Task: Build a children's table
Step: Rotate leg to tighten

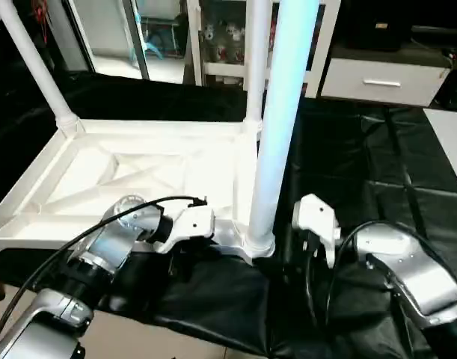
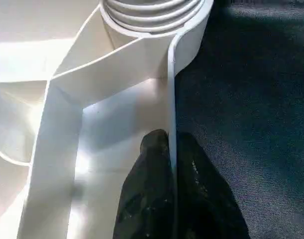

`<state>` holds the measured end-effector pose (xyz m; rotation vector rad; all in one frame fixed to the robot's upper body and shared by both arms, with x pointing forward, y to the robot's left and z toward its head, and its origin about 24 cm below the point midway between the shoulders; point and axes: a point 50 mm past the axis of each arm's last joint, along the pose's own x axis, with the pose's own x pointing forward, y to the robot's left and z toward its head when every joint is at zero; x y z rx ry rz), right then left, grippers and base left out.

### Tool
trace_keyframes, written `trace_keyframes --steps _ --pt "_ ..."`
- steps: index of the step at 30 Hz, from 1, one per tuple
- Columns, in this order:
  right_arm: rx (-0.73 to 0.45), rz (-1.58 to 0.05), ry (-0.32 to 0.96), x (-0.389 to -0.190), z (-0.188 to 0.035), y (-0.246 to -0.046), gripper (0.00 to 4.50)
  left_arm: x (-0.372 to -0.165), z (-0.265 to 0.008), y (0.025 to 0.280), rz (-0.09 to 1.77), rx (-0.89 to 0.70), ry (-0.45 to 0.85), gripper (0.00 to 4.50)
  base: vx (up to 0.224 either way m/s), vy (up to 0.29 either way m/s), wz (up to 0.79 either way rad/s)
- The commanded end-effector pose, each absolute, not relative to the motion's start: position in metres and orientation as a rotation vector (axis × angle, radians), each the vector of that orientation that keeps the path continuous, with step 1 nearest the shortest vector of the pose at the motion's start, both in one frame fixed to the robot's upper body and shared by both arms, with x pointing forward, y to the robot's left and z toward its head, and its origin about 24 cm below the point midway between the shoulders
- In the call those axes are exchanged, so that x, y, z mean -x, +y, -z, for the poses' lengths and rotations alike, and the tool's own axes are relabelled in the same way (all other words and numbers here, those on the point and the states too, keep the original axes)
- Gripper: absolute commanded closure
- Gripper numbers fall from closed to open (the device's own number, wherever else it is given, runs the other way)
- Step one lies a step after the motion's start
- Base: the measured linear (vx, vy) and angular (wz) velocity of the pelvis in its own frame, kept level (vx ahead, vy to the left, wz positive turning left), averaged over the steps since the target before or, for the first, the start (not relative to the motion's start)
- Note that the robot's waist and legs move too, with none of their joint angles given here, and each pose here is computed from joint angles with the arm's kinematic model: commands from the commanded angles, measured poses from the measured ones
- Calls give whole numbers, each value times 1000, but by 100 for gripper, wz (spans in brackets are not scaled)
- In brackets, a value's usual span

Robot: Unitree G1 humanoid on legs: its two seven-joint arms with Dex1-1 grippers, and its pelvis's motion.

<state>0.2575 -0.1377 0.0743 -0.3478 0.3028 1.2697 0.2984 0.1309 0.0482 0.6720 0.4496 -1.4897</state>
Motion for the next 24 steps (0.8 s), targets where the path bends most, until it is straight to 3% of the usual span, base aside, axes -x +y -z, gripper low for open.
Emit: trace_keyframes --steps 1,24 --pt "352 -1307 306 -260 -76 -137 22 -294 -50 112 1548 -631 376 450 0 0 0" --pt "342 -1366 317 -267 -73 -137 203 -294 -48 116 1542 -648 401 450 0 0 0"
